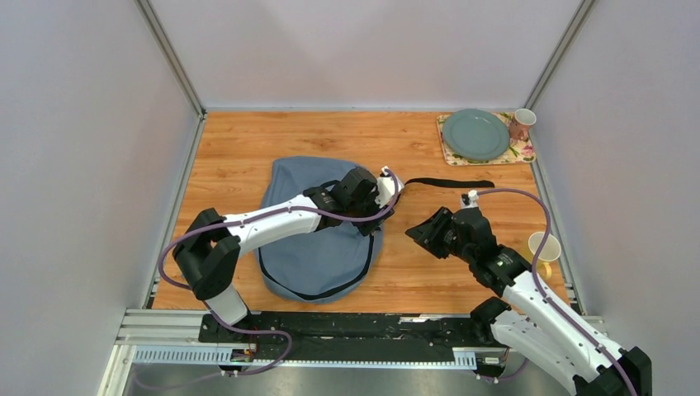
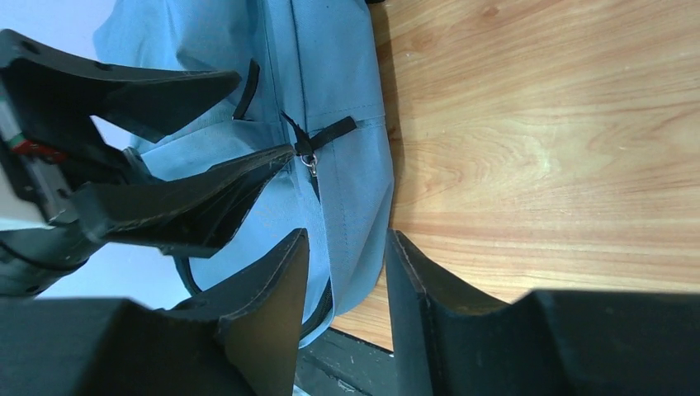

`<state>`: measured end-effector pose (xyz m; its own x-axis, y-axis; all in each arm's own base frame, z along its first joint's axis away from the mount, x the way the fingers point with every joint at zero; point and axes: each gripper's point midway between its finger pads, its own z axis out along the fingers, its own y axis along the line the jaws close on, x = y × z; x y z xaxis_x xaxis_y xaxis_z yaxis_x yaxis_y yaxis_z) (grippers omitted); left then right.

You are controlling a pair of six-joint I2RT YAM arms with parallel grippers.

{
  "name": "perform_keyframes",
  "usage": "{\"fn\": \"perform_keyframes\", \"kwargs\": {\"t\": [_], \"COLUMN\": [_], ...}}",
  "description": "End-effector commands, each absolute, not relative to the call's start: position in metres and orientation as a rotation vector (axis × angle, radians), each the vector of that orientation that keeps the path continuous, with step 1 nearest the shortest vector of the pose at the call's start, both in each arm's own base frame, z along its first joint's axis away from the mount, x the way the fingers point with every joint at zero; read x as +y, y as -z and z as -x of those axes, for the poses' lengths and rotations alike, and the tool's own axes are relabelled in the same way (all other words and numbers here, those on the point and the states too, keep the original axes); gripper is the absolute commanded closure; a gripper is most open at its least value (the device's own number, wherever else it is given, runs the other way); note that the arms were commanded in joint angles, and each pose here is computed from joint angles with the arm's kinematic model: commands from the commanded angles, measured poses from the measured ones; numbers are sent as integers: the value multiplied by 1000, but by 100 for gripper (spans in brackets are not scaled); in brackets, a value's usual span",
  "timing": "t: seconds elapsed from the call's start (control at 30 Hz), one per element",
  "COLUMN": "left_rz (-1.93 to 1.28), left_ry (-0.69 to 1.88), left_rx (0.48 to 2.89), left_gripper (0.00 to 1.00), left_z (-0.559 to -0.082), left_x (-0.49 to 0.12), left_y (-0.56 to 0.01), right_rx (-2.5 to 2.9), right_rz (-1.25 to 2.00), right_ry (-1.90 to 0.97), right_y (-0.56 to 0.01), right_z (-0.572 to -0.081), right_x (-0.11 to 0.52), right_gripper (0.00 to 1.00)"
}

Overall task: Pack the student bag
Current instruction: Unzip the student bag at the center of the board.

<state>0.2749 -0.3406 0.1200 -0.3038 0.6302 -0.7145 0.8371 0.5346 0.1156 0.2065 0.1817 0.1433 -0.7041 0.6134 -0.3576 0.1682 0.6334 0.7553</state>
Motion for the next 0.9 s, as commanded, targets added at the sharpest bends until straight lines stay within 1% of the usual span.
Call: {"fn": "perform_keyframes", "kwargs": {"t": [0.0, 0.2, 0.27, 0.33, 0.4, 0.43, 0.5, 0.53, 0.6, 0.63, 0.7, 0.73, 0.87], "left_rz": [-1239, -1233, -1247, -1254, -1262, -1257, -1256, -1255, -1252, -1244, -1234, -1225, -1157], "left_ry": [311, 196, 157, 125, 104, 94, 92, 95, 90, 81, 71, 66, 80], "left_rx": [2035, 2044, 2049, 2062, 2068, 2068, 2068, 2068, 2067, 2069, 2064, 2063, 2035], "left_gripper": [26, 28, 31, 37, 39, 44, 49, 56, 65, 78, 91, 100, 100], "left_z": [-281, -294, -298, -300, -302, -303, -303, -304, -304, -306, -307, -308, -310], "left_x": [-338, -330, -328, -324, -323, -321, -322, -323, -322, -321, -320, -319, -316], "left_y": [-120, -111, -106, -104, -99, -99, -99, -99, -100, -100, -102, -103, -117], "right_rx": [2227, 2235, 2238, 2241, 2241, 2242, 2240, 2241, 2245, 2242, 2242, 2245, 2267], "right_rz": [-608, -592, -588, -587, -588, -584, -581, -583, -582, -574, -564, -559, -537], "right_ry": [-941, -941, -944, -941, -942, -942, -945, -943, -943, -950, -965, -973, -1030], "right_y": [-150, -151, -152, -151, -151, -151, -152, -152, -151, -153, -155, -155, -155], "right_z": [-207, -208, -208, -208, -208, -208, -209, -209, -210, -210, -212, -212, -213], "right_x": [179, 181, 182, 182, 182, 182, 183, 183, 184, 185, 189, 190, 203], "right_gripper": [59, 59, 59, 59, 59, 59, 59, 60, 60, 60, 60, 60, 60]}}
